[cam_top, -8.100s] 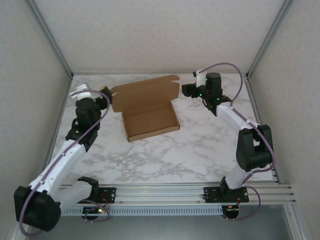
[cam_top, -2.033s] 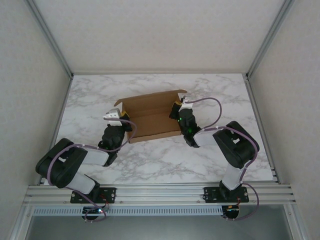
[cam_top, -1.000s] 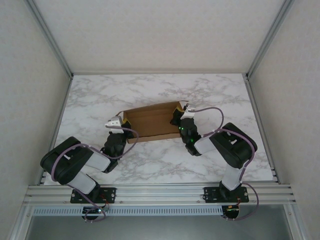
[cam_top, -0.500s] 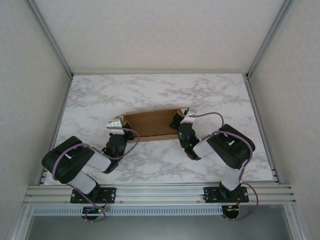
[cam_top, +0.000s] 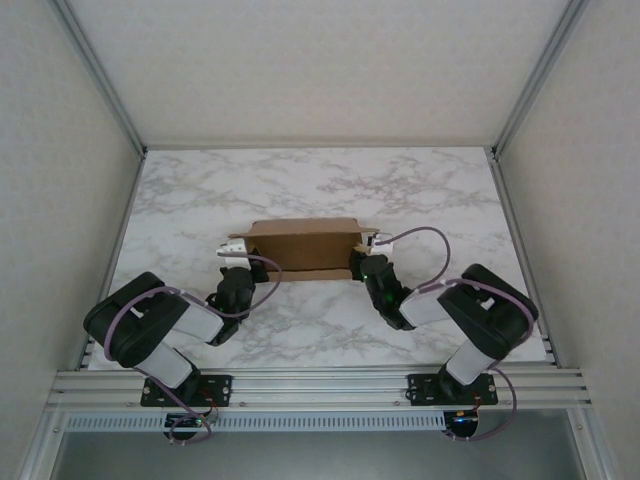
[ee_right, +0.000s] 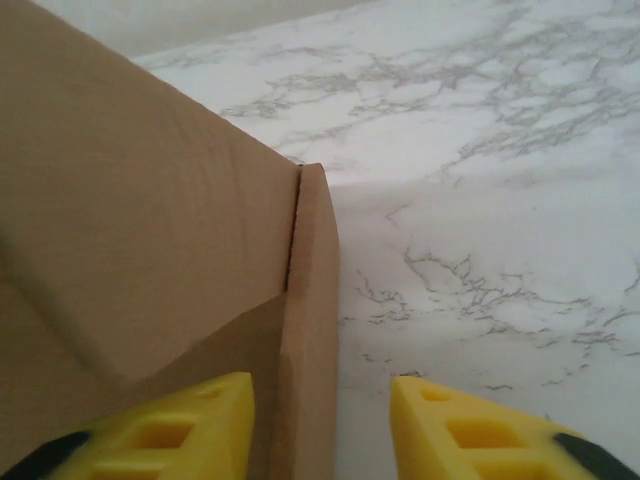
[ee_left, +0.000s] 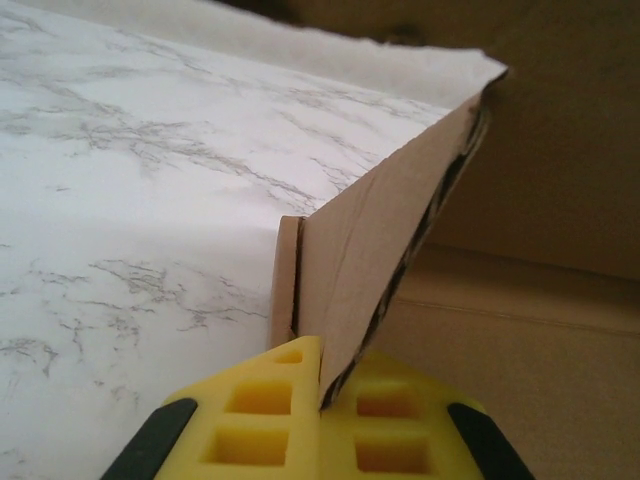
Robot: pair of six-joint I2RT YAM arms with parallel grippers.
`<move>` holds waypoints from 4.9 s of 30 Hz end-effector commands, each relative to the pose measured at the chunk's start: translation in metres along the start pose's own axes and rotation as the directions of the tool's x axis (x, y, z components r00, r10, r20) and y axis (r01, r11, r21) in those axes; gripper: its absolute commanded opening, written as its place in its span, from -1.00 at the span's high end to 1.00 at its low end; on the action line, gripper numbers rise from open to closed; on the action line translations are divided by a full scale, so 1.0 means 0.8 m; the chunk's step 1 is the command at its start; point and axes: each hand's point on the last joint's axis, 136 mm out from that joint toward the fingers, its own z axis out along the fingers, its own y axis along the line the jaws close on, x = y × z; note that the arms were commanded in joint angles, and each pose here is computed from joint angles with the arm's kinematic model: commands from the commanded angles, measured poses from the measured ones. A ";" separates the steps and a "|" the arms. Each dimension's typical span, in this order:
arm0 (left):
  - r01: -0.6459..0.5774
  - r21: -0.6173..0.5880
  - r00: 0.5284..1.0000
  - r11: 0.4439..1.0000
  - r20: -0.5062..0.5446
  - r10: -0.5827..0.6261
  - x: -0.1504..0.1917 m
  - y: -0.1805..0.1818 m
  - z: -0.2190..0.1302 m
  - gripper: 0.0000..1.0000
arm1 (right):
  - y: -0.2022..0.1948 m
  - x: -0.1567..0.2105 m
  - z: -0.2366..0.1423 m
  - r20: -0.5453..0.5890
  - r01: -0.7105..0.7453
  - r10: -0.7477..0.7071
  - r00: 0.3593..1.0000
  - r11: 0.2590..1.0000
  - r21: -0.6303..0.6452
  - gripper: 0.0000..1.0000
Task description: Fold the paper box
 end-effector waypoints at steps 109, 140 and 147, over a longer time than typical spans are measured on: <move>0.233 -0.010 0.723 0.972 -0.668 -0.180 0.007 -0.014 0.067 -0.18 | 0.078 0.061 -0.012 -0.756 0.045 -0.179 0.629 0.980 -0.195 0.36; 0.231 0.099 0.636 0.968 -0.768 -0.073 0.053 -0.059 0.065 -0.19 | -0.075 0.010 -0.015 -0.674 -0.069 0.138 0.726 0.989 0.128 -0.19; 0.215 0.026 0.528 0.976 -0.844 -0.094 0.110 -0.039 0.047 -0.14 | -0.076 0.054 -0.007 -0.742 -0.092 0.176 0.647 0.984 0.153 0.00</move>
